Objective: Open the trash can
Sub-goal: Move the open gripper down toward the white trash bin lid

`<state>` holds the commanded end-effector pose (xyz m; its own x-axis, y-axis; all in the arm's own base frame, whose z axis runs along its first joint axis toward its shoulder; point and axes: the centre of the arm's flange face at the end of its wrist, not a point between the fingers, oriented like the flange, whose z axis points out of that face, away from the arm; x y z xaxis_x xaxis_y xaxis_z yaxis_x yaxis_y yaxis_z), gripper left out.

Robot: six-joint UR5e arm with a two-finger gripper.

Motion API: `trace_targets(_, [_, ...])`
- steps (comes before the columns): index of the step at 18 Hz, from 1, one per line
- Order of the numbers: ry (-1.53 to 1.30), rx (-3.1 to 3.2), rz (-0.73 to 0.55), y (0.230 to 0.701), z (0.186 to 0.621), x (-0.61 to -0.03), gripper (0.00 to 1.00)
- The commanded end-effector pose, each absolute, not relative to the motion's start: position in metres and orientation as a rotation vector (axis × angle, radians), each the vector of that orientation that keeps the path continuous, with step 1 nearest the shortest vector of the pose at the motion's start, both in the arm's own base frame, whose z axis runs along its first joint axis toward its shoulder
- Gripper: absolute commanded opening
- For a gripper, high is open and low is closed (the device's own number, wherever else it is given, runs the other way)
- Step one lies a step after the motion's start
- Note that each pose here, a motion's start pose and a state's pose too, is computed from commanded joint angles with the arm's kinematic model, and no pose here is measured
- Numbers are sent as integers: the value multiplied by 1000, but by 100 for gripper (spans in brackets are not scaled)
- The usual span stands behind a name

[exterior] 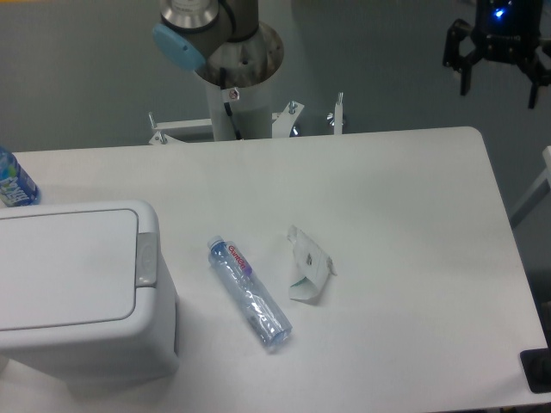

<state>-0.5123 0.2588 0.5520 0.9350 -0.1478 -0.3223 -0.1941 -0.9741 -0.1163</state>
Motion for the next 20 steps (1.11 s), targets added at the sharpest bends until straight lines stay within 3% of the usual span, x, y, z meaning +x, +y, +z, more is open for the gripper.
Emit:
trace_targets(5, [235,-2941,473,263,554,-509,100])
trace_targets(11, [-169,-2845,377,293,551,-498,100])
trace_targets(20, [-508,-2729,177,442,530,-413,100])
